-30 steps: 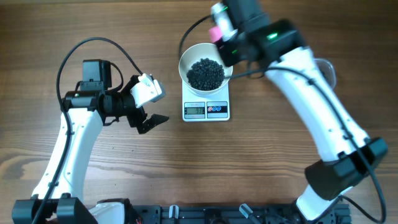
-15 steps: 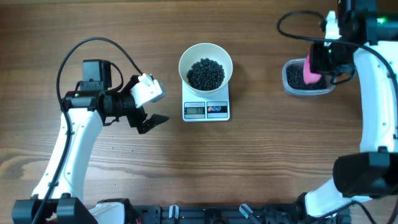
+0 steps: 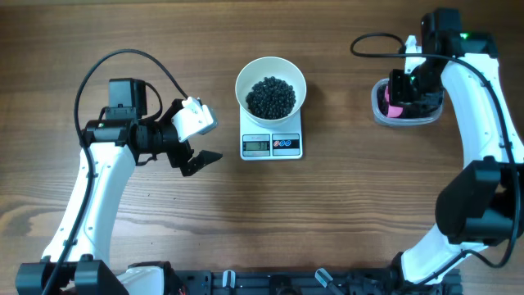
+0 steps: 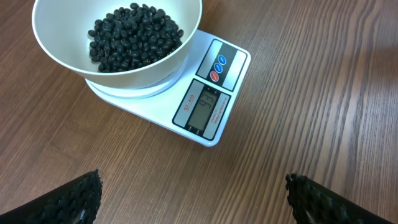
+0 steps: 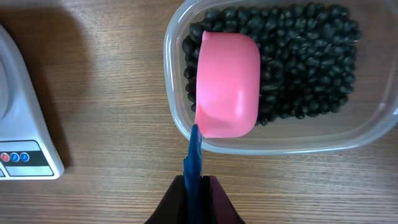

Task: Scoop item into bowl and weigh 150g on scale
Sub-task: 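Return the scoop to the bean tub and scoop more beans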

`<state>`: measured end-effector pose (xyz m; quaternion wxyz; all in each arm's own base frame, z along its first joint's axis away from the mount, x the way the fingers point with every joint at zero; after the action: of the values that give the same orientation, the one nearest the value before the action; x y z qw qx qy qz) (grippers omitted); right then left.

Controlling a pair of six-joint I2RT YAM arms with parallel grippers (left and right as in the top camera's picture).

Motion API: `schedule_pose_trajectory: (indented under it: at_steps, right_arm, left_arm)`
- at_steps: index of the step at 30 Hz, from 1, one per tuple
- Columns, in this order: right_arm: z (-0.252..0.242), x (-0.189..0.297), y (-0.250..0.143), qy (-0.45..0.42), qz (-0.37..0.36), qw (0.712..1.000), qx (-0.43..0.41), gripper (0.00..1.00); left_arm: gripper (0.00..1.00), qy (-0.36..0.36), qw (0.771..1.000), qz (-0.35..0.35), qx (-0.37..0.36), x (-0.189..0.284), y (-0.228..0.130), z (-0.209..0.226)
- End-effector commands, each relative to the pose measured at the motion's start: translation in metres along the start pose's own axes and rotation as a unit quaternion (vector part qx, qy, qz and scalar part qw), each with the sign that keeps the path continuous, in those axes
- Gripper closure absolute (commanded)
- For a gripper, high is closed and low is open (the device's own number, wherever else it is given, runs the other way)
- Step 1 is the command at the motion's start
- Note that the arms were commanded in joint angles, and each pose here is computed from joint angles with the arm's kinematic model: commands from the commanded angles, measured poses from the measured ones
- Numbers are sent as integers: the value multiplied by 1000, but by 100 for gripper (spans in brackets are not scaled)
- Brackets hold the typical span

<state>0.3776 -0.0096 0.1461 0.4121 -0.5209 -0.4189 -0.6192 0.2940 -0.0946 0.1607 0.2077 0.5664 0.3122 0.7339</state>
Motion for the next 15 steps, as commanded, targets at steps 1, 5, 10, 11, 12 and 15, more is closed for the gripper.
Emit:
schedule_pose_trajectory:
  at_steps: [1, 5, 10, 11, 12, 15]
  right_arm:
    - [-12, -28, -10, -33, 47, 998, -5, 96]
    - [-39, -24, -11, -112, 42, 992, -24, 96]
    - [-45, -23, -9, -112, 40, 992, -44, 96]
    - [-44, -21, -7, -108, 37, 992, -47, 96]
    - [-43, -17, -5, -107, 32, 993, -48, 96]
    - [-41, -4, 6, -101, 12, 993, -54, 96]
  left_arm:
    - [0, 1, 1000, -2, 4, 1, 1, 2]
    - [0, 1, 1000, -2, 4, 1, 1, 2]
    - [0, 1, 1000, -2, 4, 1, 1, 2]
    - [0, 1, 1000, -2, 4, 1, 1, 2]
    - [0, 1, 1000, -2, 4, 1, 1, 2]
    - [0, 1, 1000, -2, 3, 1, 1, 2]
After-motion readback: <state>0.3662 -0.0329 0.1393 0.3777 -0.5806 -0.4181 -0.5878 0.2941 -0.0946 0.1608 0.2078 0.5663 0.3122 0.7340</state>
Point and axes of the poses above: each gripper's point midway between its finger pads, its own x axis back along the fingers, its own z axis along the line the jaws close on, y = z × x, the point moved 2 cm from there along x, back along the fingers, and after that the axes turned 14 degrees about -x, right-handed, at the moved point
